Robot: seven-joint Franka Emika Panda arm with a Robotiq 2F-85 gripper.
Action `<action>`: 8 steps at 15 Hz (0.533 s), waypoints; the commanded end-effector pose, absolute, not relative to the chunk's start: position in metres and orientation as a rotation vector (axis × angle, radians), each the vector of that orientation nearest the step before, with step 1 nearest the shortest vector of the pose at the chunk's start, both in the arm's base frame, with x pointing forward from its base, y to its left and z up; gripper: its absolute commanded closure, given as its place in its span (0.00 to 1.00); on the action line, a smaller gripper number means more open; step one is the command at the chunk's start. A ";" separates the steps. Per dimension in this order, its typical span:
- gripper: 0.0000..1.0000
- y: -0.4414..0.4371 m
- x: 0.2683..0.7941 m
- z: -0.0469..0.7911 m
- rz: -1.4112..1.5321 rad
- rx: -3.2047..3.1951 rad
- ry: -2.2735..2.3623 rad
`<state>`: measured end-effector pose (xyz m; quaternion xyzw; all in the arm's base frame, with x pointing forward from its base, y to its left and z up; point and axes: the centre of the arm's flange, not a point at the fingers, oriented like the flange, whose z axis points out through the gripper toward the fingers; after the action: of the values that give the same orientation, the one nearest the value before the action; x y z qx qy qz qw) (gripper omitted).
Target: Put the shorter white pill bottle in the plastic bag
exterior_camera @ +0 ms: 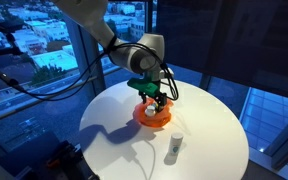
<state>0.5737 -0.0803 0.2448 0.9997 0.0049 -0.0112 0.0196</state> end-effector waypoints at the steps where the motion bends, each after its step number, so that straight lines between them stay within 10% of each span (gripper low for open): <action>1: 0.00 -0.085 0.549 0.284 -0.127 3.071 0.003; 8: 0.00 -0.101 0.524 0.343 -0.303 3.076 -0.046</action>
<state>0.5384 -0.0969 0.3116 0.9959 -0.0091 -0.0876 0.0206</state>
